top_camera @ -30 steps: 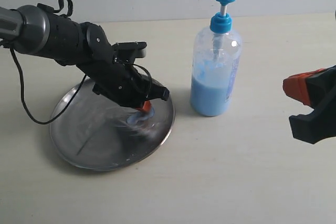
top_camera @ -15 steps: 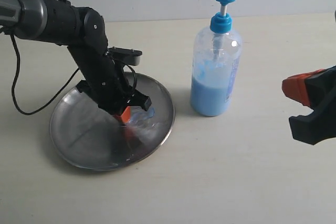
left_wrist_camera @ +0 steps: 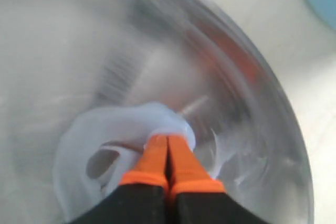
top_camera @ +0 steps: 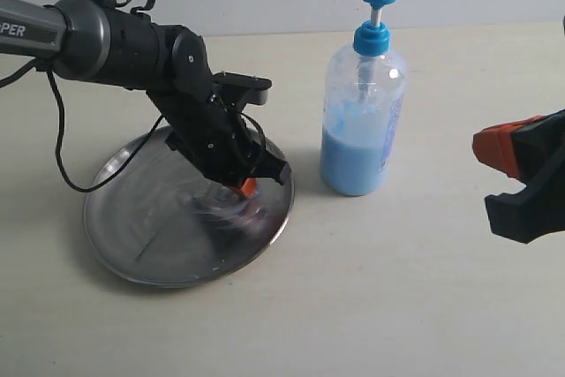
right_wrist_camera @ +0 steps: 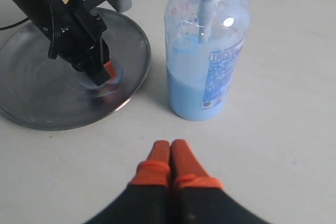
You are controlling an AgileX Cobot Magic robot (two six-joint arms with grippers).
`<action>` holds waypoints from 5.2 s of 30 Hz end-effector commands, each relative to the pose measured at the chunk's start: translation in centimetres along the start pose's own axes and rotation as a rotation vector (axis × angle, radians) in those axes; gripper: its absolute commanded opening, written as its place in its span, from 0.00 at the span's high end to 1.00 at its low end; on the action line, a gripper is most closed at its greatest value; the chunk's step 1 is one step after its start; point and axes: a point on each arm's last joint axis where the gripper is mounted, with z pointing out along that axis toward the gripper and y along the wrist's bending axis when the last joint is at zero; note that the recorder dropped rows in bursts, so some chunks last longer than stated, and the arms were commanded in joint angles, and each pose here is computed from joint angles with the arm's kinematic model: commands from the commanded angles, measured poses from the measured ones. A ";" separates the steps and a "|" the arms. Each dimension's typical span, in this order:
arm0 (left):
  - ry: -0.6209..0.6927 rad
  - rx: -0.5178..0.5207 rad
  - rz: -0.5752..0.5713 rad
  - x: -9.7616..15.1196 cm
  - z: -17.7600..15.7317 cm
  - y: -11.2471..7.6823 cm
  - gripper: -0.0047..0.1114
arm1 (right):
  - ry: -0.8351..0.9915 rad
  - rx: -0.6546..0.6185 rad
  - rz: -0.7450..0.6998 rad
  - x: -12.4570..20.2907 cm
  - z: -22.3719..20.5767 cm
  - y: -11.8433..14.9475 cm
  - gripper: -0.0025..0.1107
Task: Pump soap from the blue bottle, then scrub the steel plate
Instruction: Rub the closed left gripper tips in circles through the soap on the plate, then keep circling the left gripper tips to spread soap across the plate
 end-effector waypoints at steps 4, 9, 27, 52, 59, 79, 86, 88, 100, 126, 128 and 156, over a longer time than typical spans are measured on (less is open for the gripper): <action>-0.058 -0.017 -0.041 -0.4 0.5 0.7 0.96 | -0.017 -0.003 -0.006 -0.1 -0.1 0.0 0.98; -0.041 -0.045 -0.090 -0.3 0.3 2.3 0.96 | -0.017 -0.003 -0.006 -0.1 -0.1 0.0 0.98; 0.141 -0.026 -0.098 1.3 0.3 1.6 0.96 | -0.016 -0.004 -0.006 -0.1 -0.1 0.0 0.98; -0.038 -0.037 -0.062 -0.2 0.6 0.6 0.96 | -0.016 -0.006 -0.003 -0.1 -0.1 0.0 0.98; 0.028 -0.073 -0.117 0.3 0.1 3.3 0.96 | -0.015 -0.007 -0.007 0.0 -0.1 0.0 0.98; 0.122 0.014 -0.037 1.2 0.6 -0.1 0.96 | -0.013 -0.012 -0.009 0.0 -0.1 0.1 0.98; -0.028 0.004 0.002 -0.1 0.7 -0.6 0.96 | -0.013 -0.012 -0.011 0.0 -0.1 0.1 0.98; -0.076 -0.010 -0.013 -0.6 0.6 0.2 0.96 | -0.013 -0.012 -0.011 0.0 -0.1 0.1 0.98; 0.108 -0.016 -0.147 1.1 -0.5 5.3 0.96 | -0.013 -0.012 -0.011 0.0 -0.1 0.1 0.98; -0.065 -0.017 -0.076 -0.5 0.4 1.1 0.96 | -0.015 -0.014 -0.010 0.0 -0.1 0.1 0.98; -0.053 -0.046 -0.091 -0.4 0.3 2.0 0.96 | -0.015 -0.014 -0.010 0.0 -0.1 0.1 0.98; -0.055 0.013 -0.060 -0.4 0.7 -0.4 0.96 | -0.013 -0.013 -0.010 0.0 -0.1 0.1 0.98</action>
